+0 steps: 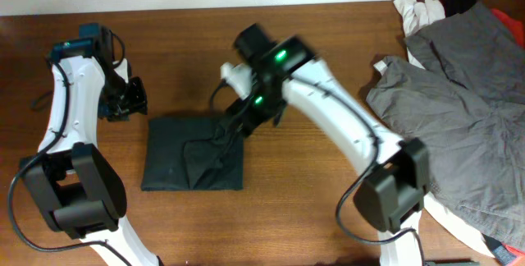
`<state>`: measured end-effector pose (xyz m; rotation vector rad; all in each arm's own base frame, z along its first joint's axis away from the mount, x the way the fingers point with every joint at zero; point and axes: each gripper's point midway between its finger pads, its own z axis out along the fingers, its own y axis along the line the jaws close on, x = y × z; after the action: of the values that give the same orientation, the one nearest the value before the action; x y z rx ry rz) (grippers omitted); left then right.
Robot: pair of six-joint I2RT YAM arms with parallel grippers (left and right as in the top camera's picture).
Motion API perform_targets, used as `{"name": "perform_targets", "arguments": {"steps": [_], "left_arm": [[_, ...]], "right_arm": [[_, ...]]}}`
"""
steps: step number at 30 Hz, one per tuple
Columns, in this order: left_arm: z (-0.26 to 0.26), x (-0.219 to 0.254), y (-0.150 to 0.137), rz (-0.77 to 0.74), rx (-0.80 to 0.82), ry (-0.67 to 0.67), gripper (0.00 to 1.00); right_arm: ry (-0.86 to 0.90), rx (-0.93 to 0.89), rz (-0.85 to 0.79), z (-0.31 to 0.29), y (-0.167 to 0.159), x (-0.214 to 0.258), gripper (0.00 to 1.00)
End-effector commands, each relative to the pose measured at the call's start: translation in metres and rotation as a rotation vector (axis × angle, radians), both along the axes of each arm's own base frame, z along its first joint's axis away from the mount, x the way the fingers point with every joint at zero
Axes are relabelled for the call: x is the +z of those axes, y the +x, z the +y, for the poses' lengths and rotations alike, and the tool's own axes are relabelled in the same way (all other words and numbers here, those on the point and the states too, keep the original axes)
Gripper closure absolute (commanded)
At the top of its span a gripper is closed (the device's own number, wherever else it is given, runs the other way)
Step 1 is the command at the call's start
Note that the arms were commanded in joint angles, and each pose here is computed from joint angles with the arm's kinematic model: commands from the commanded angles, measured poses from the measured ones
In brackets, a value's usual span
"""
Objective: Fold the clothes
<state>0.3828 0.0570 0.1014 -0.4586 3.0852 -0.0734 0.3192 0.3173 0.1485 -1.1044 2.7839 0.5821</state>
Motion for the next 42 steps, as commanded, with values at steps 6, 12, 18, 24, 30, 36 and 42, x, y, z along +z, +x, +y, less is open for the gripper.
{"name": "perform_targets", "arguments": {"steps": [6, 12, 18, 24, 30, 36, 42], "left_arm": [[-0.004, -0.038, -0.021, 0.049, -0.017, -0.009, 0.56], [-0.006, -0.054, -0.031, 0.076, -0.018, -0.015, 0.56], [-0.013, -0.054, -0.031, 0.072, -0.017, -0.051, 0.55], [-0.013, -0.054, -0.031, 0.073, -0.017, -0.051, 0.55], [-0.013, -0.054, -0.031, 0.073, -0.017, -0.051, 0.54], [-0.013, -0.054, -0.031, 0.072, -0.017, -0.051, 0.54], [-0.013, -0.054, -0.031, 0.073, -0.017, -0.052, 0.54]], "right_arm": [[-0.012, 0.15, -0.135, 0.073, -0.046, -0.042, 0.21], [0.03, 0.13, -0.199, 0.109, -0.057, -0.058, 0.22], [-0.024, 0.1, -0.208, 0.109, -0.051, -0.083, 0.28], [-0.074, 0.046, -0.192, 0.106, -0.046, -0.106, 0.43], [-0.129, -0.015, -0.135, 0.095, -0.053, -0.118, 0.93], [-0.391, -0.131, 0.054, 0.032, -0.094, -0.122, 0.91], [-0.419, -0.182, 0.049, 0.027, -0.092, -0.122, 0.74]]}}
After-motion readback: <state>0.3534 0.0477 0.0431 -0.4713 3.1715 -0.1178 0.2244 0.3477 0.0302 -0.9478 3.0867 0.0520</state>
